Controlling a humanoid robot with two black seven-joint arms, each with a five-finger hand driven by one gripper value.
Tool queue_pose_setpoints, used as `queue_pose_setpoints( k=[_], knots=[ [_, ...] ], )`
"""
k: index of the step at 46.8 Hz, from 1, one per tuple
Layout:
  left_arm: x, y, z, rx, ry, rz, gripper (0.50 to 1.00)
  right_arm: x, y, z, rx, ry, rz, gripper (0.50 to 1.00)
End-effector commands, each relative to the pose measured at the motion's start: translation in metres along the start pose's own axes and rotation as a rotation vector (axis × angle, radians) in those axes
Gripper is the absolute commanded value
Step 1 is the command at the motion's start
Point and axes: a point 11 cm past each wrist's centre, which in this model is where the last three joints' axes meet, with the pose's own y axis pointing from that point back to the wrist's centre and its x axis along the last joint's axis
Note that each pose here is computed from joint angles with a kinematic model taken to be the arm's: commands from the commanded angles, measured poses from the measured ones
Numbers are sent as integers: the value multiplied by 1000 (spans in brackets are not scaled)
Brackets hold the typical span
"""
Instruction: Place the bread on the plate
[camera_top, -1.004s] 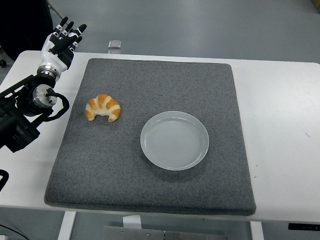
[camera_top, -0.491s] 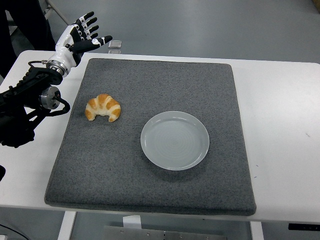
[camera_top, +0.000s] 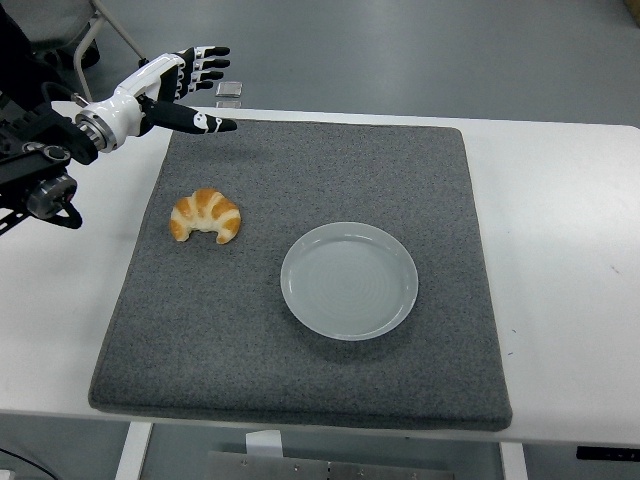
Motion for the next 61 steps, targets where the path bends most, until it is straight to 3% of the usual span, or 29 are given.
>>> queue_pose_setpoints(
  k=[1, 11, 25, 61],
  knots=[
    [5, 10, 0, 27, -105, -44, 1000, 0, 0, 0, 0, 0, 0, 930],
    [12, 32, -8, 76, -395, -172, 1000, 0, 0, 0, 0, 0, 0, 930],
    [4, 57, -12, 127, -555, -363, 1000, 0, 0, 0, 0, -1, 0, 930],
    [-18, 30, -36, 189, -626, -353, 1000, 0, 0, 0, 0, 0, 0, 930]
  ],
)
